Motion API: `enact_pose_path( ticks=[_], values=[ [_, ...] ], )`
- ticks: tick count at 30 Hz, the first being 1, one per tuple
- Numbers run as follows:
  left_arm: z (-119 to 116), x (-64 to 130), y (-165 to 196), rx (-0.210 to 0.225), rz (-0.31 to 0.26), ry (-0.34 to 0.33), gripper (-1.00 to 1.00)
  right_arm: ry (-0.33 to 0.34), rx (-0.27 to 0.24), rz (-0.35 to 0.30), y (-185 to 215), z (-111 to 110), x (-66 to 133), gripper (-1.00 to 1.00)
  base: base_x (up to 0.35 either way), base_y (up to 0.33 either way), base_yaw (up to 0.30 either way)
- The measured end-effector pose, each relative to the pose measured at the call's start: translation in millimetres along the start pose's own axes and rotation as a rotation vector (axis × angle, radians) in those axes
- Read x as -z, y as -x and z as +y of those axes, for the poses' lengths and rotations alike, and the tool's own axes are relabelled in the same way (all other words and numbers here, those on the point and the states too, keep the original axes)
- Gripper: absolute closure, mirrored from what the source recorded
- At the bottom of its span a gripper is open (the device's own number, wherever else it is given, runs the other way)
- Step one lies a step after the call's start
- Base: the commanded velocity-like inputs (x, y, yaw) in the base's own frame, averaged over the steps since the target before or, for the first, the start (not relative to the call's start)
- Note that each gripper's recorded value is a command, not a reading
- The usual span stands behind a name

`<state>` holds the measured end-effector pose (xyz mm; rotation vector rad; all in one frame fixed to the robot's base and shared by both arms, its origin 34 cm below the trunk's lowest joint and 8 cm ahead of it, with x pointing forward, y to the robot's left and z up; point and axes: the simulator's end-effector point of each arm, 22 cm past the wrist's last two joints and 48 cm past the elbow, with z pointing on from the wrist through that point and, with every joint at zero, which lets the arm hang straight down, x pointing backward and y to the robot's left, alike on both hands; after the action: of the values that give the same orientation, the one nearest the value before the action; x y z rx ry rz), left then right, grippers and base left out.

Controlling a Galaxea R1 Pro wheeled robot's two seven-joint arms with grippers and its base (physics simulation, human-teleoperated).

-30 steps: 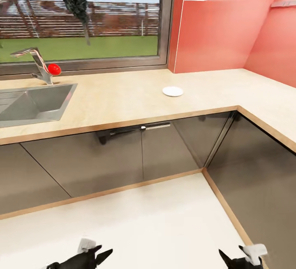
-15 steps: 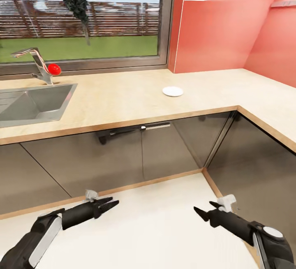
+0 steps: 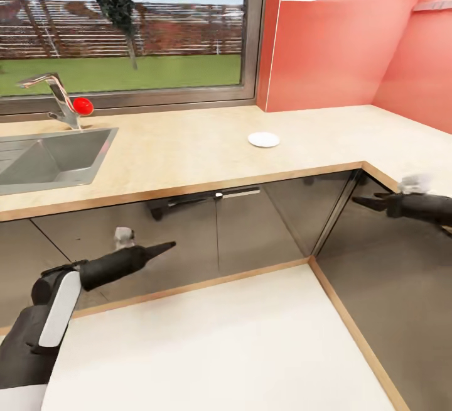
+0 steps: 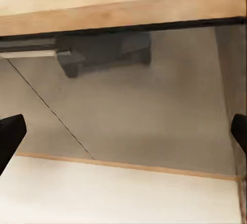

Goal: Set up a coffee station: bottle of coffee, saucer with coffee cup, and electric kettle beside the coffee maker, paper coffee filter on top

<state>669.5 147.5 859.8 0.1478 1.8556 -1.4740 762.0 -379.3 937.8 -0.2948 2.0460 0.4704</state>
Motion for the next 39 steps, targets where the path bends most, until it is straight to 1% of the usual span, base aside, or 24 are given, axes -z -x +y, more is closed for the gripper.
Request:
enact_pose_path(
  ticks=[1, 2, 3, 4, 5, 6, 7, 8, 9, 11, 12, 13, 14, 15, 16, 17, 19, 20, 21, 22, 24, 26, 39],
  values=[
    [-15.9, -12.7, 23.9, -0.020, -0.029, -0.044, -1.00, -0.019, 0.023, -0.046, 34.2, -8.1, 8.6, -1.00, 0.000, 0.000, 0.000],
    [-29.4, -26.6, 54.1, -0.043, -0.060, -0.083, -1.00, -0.041, 0.015, -0.097, 76.9, -24.9, 15.1, -1.00, 0.000, 0.000, 0.000],
    [-32.4, -41.7, 77.0, -0.038, -0.082, -0.100, -1.00, -0.050, -0.023, -0.128, 108.8, -42.0, 16.7, -1.00, 0.000, 0.000, 0.000],
    [-32.8, -48.4, 85.3, -0.034, -0.089, -0.104, -1.00, -0.051, -0.045, -0.133, 118.5, -49.0, 15.8, -1.00, 0.000, 0.000, 0.000],
    [-32.9, -61.7, 98.9, -0.019, -0.099, -0.110, -1.00, -0.058, -0.087, -0.132, 132.8, -62.9, 13.3, -1.00, 0.000, 0.000, 0.000],
    [-32.6, -69.1, 106.3, -0.011, -0.103, -0.110, -1.00, -0.062, -0.111, -0.126, 139.4, -70.0, 11.1, -1.00, 0.000, 0.000, 0.000],
    [-30.2, -83.8, 118.0, 0.009, -0.107, -0.101, -1.00, -0.077, -0.156, -0.093, 144.8, -83.9, 3.8, -1.00, 0.000, 0.000, 0.000],
    [-26.2, -100.2, 127.0, 0.032, -0.106, -0.082, -1.00, -0.094, -0.199, -0.039, 143.8, -96.2, -5.4, -1.00, 0.000, 0.000, 0.000],
    [-23.7, -108.8, 130.6, 0.044, -0.105, -0.068, -1.00, -0.108, -0.236, 0.016, 139.1, -105.1, -13.5, -1.00, 0.000, 0.000, 0.000],
    [-12.7, -137.2, 143.4, 0.101, -0.110, -0.009, -1.00, -0.125, -0.274, 0.083, 132.5, -113.1, -21.4, -1.00, 0.000, 0.000, 0.000],
    [-10.8, -143.3, 149.1, 0.115, -0.117, 0.005, -1.00, -0.133, -0.282, 0.098, 131.1, -115.5, -22.7, -1.00, 0.000, 0.000, 0.000],
    [-8.8, -154.6, 160.7, 0.148, -0.132, 0.025, -1.00, -0.153, -0.293, 0.120, 128.6, -120.3, -23.9, -1.00, 0.000, 0.000, 0.000],
    [-6.5, -160.6, 165.8, 0.166, -0.138, 0.039, -1.00, -0.161, -0.297, 0.128, 127.7, -122.2, -24.3, -1.00, 0.000, 0.000, 0.000],
    [4.4, -170.7, 169.7, 0.211, -0.143, 0.078, -1.00, -0.171, -0.305, 0.138, 126.3, -124.9, -24.5, -1.00, 0.000, 0.000, 0.000],
    [13.5, -175.0, 169.5, 0.237, -0.145, 0.107, -1.00, -0.174, -0.308, 0.141, 126.0, -125.8, -24.6, -1.00, 0.000, 0.000, 0.000],
    [27.0, -178.7, 172.3, 0.286, -0.164, 0.143, -1.00, -0.176, -0.314, 0.142, 126.0, -126.6, -24.5, -1.00, 0.000, 0.000, 0.000],
    [45.5, -177.0, 178.6, 0.314, -0.198, 0.200, -1.00, -0.177, -0.323, 0.139, 126.6, -128.1, -23.3, -1.00, 0.000, 0.000, 0.000],
    [46.5, -176.5, 182.1, 0.324, -0.212, 0.201, -1.00, -0.177, -0.327, 0.135, 127.0, -129.1, -21.9, -1.00, 0.000, 0.000, 0.000],
    [51.7, -171.7, 192.4, 0.305, -0.244, 0.227, -1.00, -0.177, -0.341, 0.123, 128.1, -132.6, -18.1, -1.00, 0.000, 0.000, 0.000],
    [39.5, -167.0, 209.4, 0.274, -0.285, 0.186, -1.00, -0.172, -0.357, 0.106, 130.0, -134.6, -15.0, -1.00, 0.000, 0.000, 0.000],
    [33.0, -165.8, 215.0, 0.263, -0.299, 0.161, -1.00, -0.170, -0.362, 0.101, 130.5, -135.2, -14.3, -1.00, 0.000, 0.000, 0.000],
    [21.6, -164.1, 222.5, 0.250, -0.317, 0.116, -1.00, -0.164, -0.371, 0.096, 130.3, -134.7, -13.9, -1.00, 0.206, -0.169, 0.000],
    [19.7, -164.3, 223.0, 0.247, -0.316, 0.109, -1.00, -0.163, -0.374, 0.102, 126.5, -135.0, -15.3, -1.00, 0.252, -0.206, 0.001]
  ],
)
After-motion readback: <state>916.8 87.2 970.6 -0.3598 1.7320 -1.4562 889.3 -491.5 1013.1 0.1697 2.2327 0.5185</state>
